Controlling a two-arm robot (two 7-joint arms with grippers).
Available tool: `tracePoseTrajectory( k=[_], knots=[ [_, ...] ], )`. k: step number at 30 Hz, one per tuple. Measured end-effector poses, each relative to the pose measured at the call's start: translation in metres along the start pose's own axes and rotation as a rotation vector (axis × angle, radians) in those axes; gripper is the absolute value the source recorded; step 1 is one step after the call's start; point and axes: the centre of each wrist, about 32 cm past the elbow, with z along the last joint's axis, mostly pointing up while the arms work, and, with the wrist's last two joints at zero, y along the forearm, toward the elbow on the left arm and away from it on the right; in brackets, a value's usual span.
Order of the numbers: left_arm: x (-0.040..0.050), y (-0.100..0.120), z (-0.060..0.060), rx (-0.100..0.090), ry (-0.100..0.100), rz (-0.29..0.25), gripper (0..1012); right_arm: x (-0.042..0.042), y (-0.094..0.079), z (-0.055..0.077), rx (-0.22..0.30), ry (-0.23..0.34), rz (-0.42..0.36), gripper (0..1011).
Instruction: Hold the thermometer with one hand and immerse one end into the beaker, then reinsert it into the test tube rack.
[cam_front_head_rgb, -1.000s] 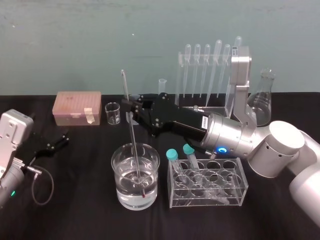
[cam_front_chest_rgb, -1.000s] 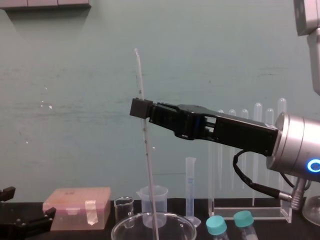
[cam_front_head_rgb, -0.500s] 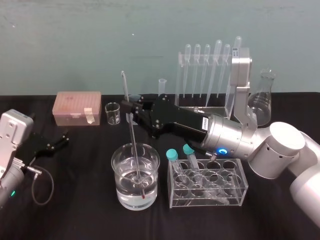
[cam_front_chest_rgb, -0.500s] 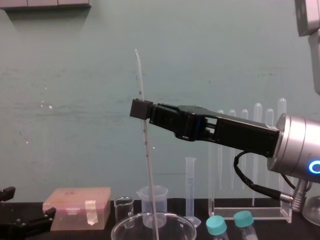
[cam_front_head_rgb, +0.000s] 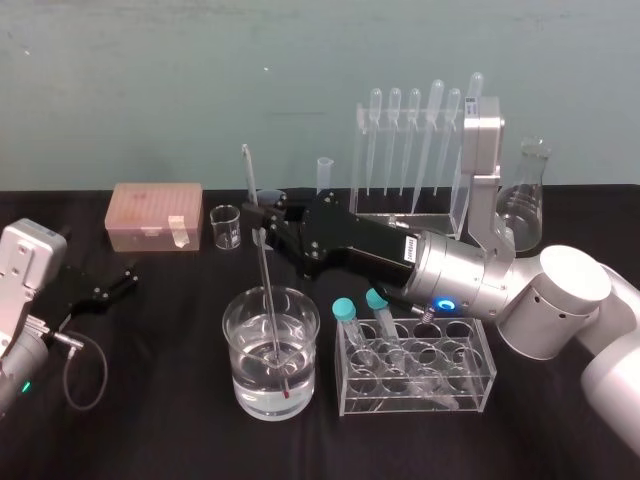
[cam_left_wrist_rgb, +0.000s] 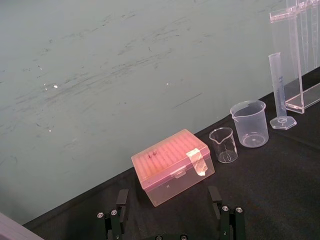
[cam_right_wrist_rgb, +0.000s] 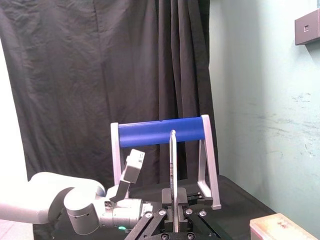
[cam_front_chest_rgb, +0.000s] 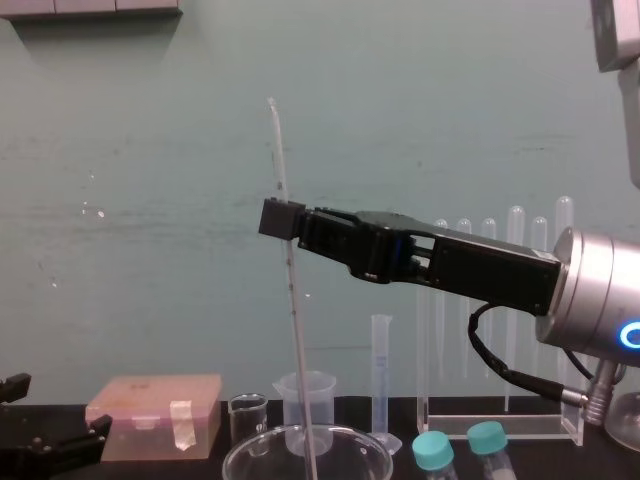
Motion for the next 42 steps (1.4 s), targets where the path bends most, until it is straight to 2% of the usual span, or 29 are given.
tracePoseTrajectory(
  k=[42],
  knots=[
    [0.0, 0.0, 0.0, 0.0, 0.0, 0.0, 1008, 0.005, -0.0002, 0.0018, 0.006, -0.003, 0.0, 55]
  ],
)
